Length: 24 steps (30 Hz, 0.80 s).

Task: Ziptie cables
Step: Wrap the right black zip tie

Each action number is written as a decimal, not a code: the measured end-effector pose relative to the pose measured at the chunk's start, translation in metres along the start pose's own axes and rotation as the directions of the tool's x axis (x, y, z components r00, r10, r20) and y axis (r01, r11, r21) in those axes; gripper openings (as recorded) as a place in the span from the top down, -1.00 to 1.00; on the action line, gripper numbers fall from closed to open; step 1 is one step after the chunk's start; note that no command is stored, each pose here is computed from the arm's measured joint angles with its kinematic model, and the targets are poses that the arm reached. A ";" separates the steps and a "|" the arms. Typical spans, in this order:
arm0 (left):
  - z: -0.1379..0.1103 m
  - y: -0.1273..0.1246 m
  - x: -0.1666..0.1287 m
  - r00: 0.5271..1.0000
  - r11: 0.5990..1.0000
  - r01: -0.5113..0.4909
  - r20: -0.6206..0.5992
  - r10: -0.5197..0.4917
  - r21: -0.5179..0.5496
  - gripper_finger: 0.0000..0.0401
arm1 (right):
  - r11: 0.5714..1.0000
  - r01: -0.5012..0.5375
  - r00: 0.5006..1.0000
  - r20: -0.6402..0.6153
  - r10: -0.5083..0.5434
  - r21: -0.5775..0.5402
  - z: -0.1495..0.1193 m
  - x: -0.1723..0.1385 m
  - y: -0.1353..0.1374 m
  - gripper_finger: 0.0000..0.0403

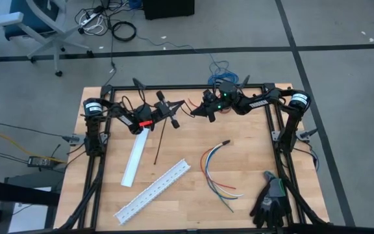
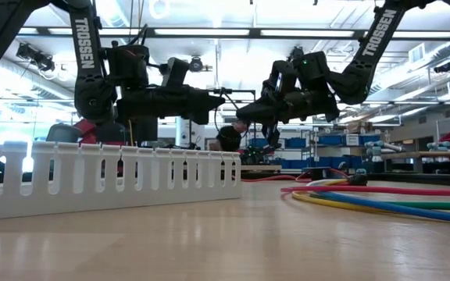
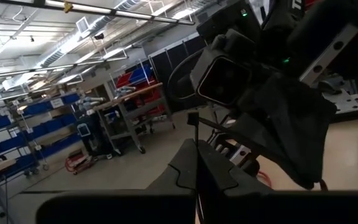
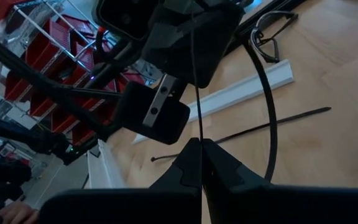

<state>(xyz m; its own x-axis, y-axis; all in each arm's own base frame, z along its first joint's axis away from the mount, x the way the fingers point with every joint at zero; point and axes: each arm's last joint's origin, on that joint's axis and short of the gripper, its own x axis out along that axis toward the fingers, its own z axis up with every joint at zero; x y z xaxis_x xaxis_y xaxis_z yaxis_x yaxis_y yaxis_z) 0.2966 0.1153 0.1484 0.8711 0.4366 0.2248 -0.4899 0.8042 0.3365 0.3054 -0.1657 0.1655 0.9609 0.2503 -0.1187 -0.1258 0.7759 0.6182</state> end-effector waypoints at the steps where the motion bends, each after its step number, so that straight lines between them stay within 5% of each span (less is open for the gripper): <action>1: 0.000 0.000 0.000 1.000 1.000 0.000 0.000 0.000 0.006 0.98 | 1.000 0.000 1.000 0.000 0.000 0.000 0.000 0.000 0.000 1.00; 17: -0.002 -0.003 0.000 0.999 0.996 0.051 -0.018 -0.050 0.074 0.98 | 0.993 -0.088 0.994 -0.051 0.093 0.080 0.003 0.004 0.005 1.00; 24: -0.001 -0.008 -0.001 0.993 0.973 0.112 -0.004 -0.114 0.201 0.98 | 0.986 -0.079 0.995 -0.051 0.088 0.149 0.004 0.000 0.002 1.00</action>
<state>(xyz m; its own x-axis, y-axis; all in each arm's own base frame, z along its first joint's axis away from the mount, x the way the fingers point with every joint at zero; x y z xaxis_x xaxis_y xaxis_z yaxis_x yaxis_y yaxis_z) 0.3002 0.1088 0.1442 0.9214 0.3436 0.1817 -0.3856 0.7505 0.5367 0.3066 -0.1668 0.1701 0.9321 0.3470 -0.1036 -0.1635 0.6585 0.7346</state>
